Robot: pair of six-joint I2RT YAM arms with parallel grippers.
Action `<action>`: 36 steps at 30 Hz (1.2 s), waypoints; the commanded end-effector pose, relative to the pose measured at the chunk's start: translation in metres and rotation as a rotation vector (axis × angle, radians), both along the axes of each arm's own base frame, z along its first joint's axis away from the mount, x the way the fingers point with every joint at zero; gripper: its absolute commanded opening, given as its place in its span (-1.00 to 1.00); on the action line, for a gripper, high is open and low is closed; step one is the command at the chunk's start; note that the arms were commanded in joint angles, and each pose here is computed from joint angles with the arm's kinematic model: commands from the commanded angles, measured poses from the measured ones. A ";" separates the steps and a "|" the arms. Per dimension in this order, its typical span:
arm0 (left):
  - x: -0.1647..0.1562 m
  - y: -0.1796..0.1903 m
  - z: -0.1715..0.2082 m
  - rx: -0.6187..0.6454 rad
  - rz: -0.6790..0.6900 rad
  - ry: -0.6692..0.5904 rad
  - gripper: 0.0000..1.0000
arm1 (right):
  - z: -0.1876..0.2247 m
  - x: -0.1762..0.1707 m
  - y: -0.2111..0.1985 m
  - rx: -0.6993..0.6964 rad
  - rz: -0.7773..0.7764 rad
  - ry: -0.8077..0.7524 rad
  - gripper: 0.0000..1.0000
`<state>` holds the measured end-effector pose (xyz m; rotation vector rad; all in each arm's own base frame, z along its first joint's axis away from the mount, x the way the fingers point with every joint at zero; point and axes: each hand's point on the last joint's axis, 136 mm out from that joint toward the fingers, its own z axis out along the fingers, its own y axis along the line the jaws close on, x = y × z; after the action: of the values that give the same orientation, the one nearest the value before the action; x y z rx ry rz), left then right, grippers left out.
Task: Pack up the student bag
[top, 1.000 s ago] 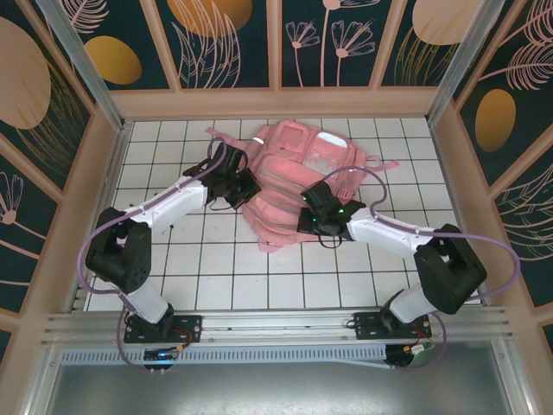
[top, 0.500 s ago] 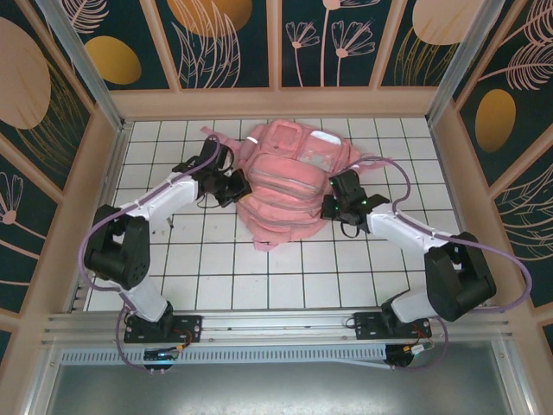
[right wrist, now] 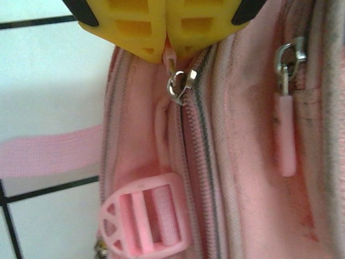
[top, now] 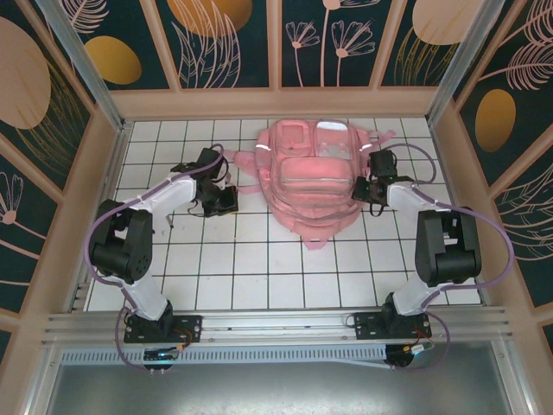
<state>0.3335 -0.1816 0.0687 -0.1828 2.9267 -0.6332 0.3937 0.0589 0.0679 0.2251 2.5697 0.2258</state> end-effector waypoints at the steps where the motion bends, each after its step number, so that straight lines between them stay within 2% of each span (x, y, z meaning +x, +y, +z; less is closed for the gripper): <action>1: 0.007 -0.017 0.042 -0.100 -0.069 -0.115 -0.59 | 0.033 0.004 0.041 0.180 0.114 -0.054 -1.00; 3: 0.016 -0.028 0.075 -0.132 -0.089 -0.213 -0.25 | 0.043 -0.008 0.062 0.234 0.169 -0.058 -1.00; 5: 0.018 -0.040 0.097 -0.146 -0.093 -0.257 -0.10 | 0.055 -0.021 0.083 0.251 0.231 -0.069 -1.00; 11: 0.006 -0.084 0.103 -0.100 -0.044 -0.230 -0.04 | 0.075 -0.066 0.161 0.313 0.445 -0.087 -1.00; 15: 0.006 -0.115 0.114 -0.147 -0.084 -0.307 -0.05 | 0.073 -0.086 0.195 0.347 0.535 -0.091 -1.00; 19: -0.005 -0.128 0.091 -0.177 -0.234 -0.336 -0.10 | 0.061 -0.097 0.208 0.373 0.567 -0.061 -1.00; 21: -0.016 -0.134 0.084 -0.194 -0.362 -0.365 -0.12 | 0.056 -0.100 0.212 0.388 0.586 -0.047 -1.00; 23: -0.026 -0.133 0.087 -0.169 -0.510 -0.476 -0.11 | 0.054 -0.106 0.217 0.420 0.616 -0.032 -1.00; 28: -0.049 -0.118 0.108 -0.074 -0.889 -0.887 -0.02 | 0.062 -0.117 0.230 0.505 0.689 -0.012 -1.00; 31: -0.064 -0.111 0.094 0.014 -1.125 -1.032 -0.04 | 0.065 -0.119 0.234 0.528 0.712 -0.007 -1.00; 33: -0.060 -0.105 0.082 0.095 -1.190 -1.060 -0.04 | 0.066 -0.119 0.237 0.534 0.723 -0.001 -1.00; 36: -0.041 -0.096 0.067 0.233 -1.193 -1.041 -0.05 | 0.065 -0.121 0.239 0.544 0.733 0.011 -1.00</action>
<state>0.2769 -0.2803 0.1460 1.3174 1.9210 -0.4855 0.2730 0.2830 0.1147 -0.4719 2.5094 1.0843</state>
